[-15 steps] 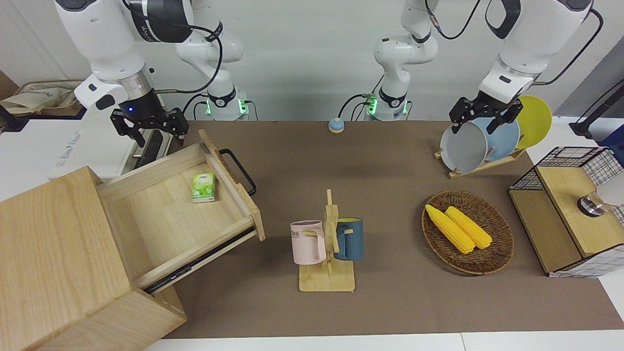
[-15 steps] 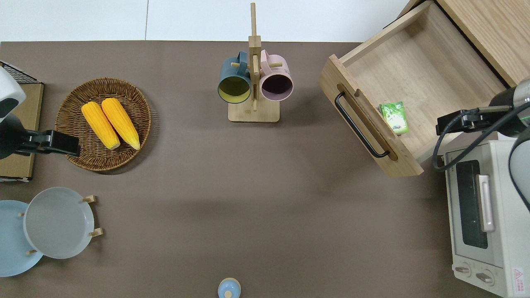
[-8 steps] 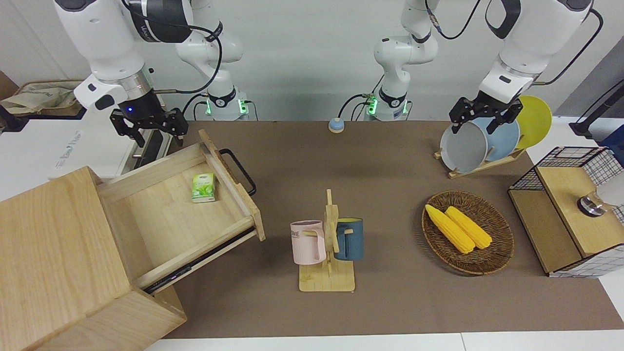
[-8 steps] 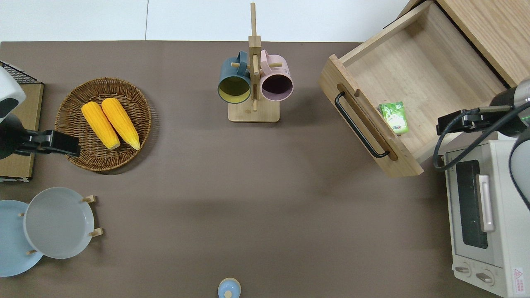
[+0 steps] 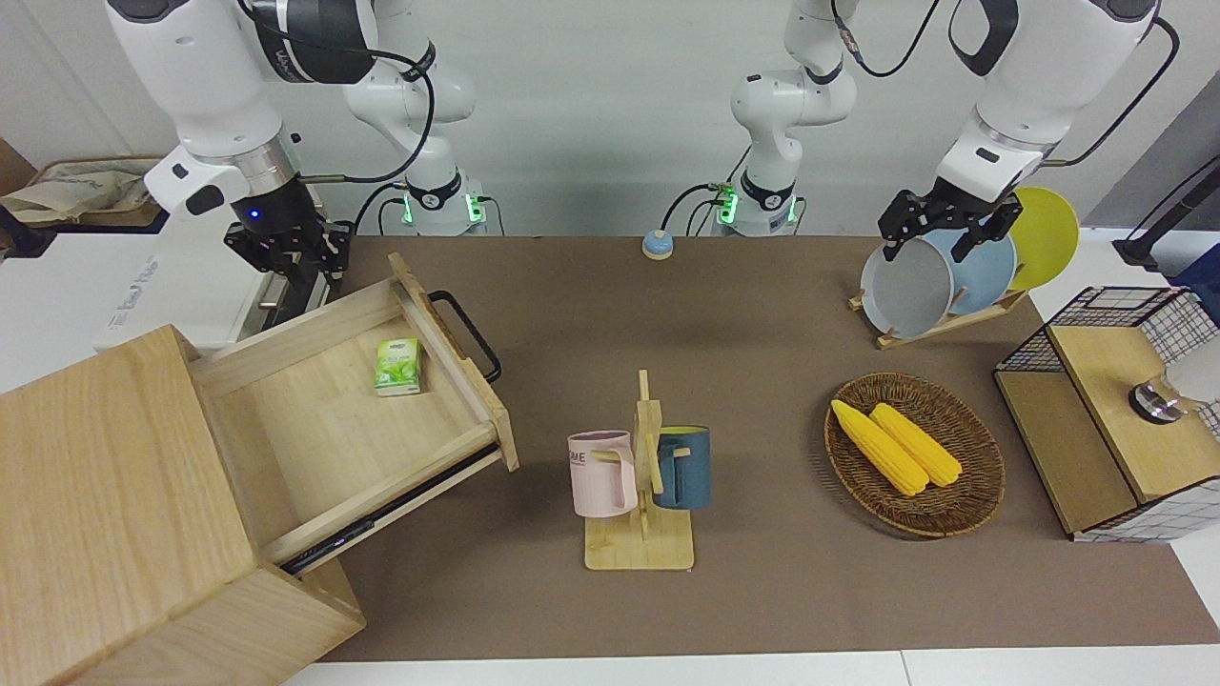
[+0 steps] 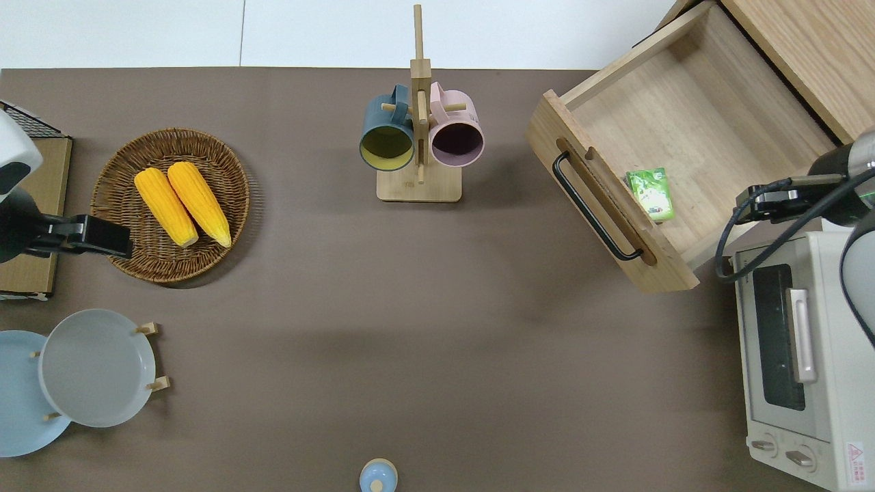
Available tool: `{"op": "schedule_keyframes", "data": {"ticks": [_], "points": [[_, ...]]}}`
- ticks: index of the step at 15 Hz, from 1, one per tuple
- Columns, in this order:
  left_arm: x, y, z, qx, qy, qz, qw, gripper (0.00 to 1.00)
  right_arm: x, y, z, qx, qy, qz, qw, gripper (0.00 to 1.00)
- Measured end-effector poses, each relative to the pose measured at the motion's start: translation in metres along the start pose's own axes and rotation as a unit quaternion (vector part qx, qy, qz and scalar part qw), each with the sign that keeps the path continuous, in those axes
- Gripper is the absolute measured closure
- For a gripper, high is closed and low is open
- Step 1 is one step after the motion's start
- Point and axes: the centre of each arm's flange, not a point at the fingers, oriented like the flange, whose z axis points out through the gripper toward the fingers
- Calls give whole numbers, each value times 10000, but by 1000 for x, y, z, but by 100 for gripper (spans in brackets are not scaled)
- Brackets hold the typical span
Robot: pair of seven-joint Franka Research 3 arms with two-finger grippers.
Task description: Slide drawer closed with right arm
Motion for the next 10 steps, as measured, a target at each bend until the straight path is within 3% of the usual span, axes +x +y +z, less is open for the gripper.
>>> {"op": "schedule_keyframes", "data": {"ticks": [4, 10], "points": [[0, 0, 0, 0, 0, 0, 10000, 0, 0, -1, 0, 1, -1, -8, 10000, 99], [0, 0, 0, 0, 0, 0, 10000, 0, -1, -6, -1, 5, -23, -51, 10000, 99]]}}
